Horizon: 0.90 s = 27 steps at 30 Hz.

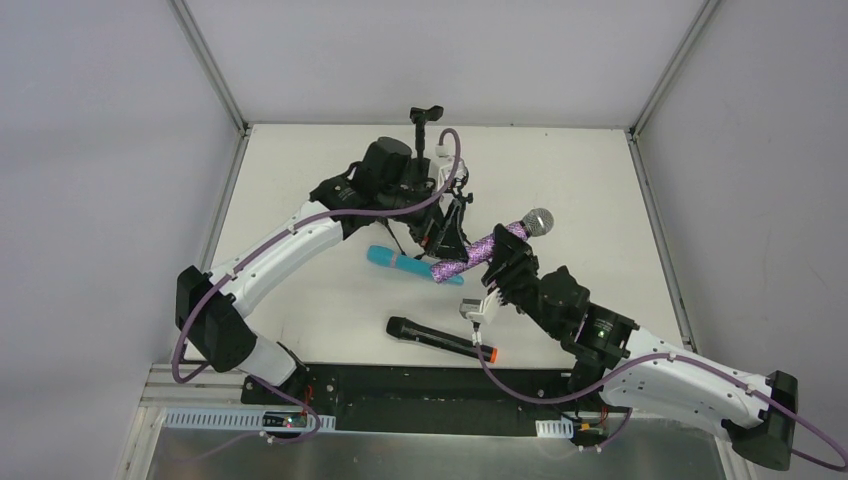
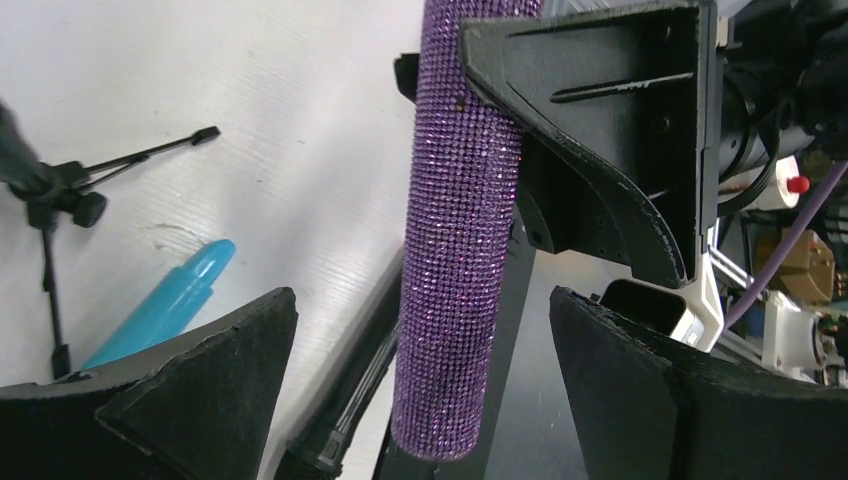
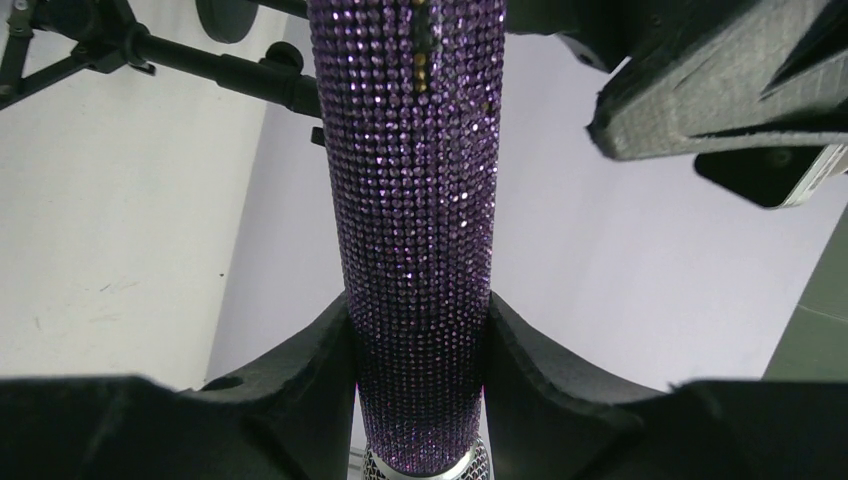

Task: Attach the microphones to the stand

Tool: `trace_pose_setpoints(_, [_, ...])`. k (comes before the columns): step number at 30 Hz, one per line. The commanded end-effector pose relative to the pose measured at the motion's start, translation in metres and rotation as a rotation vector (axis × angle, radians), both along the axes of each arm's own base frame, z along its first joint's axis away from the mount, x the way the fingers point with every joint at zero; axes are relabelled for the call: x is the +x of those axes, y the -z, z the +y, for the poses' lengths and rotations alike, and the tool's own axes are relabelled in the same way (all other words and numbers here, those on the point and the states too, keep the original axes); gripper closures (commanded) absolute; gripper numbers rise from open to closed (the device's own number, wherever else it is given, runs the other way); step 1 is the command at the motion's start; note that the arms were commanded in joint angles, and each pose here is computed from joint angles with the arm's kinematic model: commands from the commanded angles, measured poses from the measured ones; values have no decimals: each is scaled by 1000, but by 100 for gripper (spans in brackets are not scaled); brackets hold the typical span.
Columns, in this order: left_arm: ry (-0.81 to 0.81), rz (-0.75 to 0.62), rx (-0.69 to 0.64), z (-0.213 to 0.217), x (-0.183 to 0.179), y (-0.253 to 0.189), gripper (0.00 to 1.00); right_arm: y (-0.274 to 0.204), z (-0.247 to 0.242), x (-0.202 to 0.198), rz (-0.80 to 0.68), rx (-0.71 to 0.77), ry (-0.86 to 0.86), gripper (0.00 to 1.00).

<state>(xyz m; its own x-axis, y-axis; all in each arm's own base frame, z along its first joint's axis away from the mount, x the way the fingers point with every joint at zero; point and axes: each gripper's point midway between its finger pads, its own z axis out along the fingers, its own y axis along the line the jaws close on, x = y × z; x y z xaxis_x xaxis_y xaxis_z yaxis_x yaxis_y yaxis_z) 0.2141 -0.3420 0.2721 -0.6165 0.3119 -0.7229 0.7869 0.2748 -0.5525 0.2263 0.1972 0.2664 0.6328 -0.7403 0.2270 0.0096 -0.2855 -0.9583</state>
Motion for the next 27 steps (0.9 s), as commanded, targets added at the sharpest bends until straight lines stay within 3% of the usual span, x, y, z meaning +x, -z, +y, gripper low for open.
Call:
trace_pose_setpoints(1, [124, -34, -42, -11, -24, -14, 4, -40, -2, 2, -171, 2, 18, 100])
trace_pose_setpoints(8, [237, -9, -51, -18, -49, -12, 13, -51, -9, 2, -204, -33, 39, 100])
trace_pose_setpoints(16, [239, 23, 6, -22, -47, 7, 36, -59, -10, -2, -218, -23, 23, 100])
trace_pose_setpoints(22, [237, 52, 31, -25, -44, 18, 41, -60, -11, -4, -221, -12, 12, 100])
trace_pose_setpoints(27, [244, 57, 38, -26, -44, 20, 79, -61, -13, -3, -217, -3, 23, 100])
